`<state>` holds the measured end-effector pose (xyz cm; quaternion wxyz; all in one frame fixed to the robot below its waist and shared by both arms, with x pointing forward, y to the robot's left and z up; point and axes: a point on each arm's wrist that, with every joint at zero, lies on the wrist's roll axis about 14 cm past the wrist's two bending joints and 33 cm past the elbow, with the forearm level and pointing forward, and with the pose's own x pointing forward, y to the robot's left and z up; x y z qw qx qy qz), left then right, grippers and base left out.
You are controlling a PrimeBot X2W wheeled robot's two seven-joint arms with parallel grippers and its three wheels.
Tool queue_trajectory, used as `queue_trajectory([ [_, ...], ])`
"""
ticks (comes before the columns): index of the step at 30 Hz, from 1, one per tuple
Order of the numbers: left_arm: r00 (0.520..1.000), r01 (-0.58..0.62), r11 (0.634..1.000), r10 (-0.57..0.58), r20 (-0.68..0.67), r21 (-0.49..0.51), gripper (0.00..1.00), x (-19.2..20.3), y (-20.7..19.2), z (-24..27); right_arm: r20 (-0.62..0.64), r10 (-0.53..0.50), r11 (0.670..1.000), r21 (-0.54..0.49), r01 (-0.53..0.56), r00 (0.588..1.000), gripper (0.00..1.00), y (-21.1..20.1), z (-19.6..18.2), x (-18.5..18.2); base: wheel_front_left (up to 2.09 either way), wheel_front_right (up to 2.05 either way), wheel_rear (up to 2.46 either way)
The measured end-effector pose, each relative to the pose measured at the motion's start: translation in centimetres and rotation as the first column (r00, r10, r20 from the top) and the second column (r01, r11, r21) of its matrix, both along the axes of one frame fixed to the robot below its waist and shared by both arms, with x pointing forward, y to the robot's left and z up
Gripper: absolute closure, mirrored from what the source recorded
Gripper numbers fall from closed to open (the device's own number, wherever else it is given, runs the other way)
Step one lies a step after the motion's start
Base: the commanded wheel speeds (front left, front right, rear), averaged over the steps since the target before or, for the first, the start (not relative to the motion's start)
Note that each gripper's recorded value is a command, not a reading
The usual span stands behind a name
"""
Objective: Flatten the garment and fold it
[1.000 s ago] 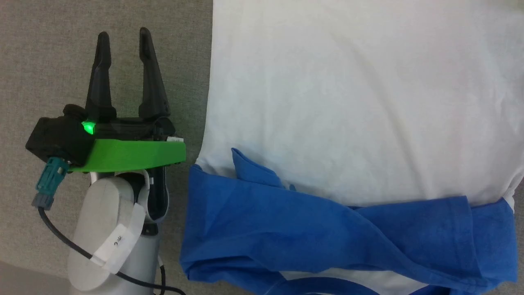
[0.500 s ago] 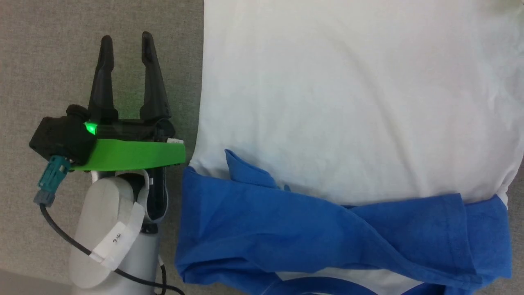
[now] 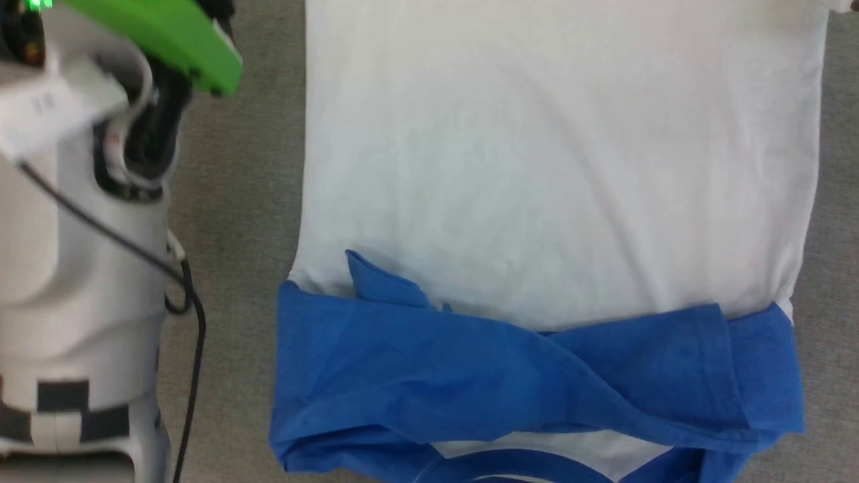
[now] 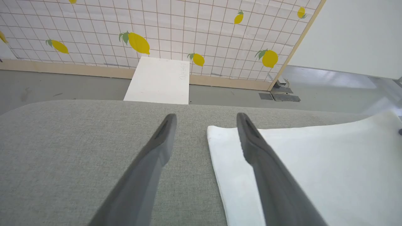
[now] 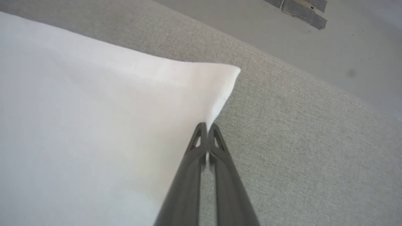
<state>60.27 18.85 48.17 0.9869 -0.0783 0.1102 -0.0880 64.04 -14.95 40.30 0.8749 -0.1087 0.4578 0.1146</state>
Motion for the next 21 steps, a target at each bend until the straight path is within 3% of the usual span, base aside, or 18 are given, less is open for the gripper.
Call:
queue_trajectory([
  [4, 0.980, 0.069, 0.998, -0.068, -0.187, 0.002, 0.00, 1.9, -1.9, -1.6, -0.001, 0.009, 1.000, -0.016, -0.009, 1.000, 1.00, -0.6, 0.0, -0.4, 0.00, 0.00, 0.00],
  [9, 0.894, 0.092, 0.995, -0.063, -0.443, 0.044, 0.00, 2.7, -2.7, -5.6, -0.018, 0.033, 0.999, -0.025, -0.034, 0.999, 1.00, -0.7, -0.7, -0.9, 0.00, 0.00, 0.00],
  [16, 0.784, 0.125, 0.985, -0.025, -0.620, 0.118, 0.00, 2.4, -3.2, -9.8, -0.036, 0.073, 0.996, -0.043, -0.074, 0.997, 1.00, -0.8, -1.9, -1.4, 0.00, 0.00, 0.00],
  [20, 0.750, 0.124, 0.984, -0.007, -0.662, 0.130, 0.00, 2.1, -3.0, -11.3, -0.034, 0.094, 0.994, -0.048, -0.096, 0.995, 1.00, -0.7, -2.1, -1.4, 0.00, 0.00, 0.00],
  [21, 0.741, 0.125, 0.985, -0.010, -0.671, 0.123, 0.51, 2.0, -3.1, -11.5, -0.029, 0.099, 0.994, -0.049, -0.100, 0.995, 1.00, -0.7, -2.1, -1.3, 0.00, 0.00, 0.00],
])
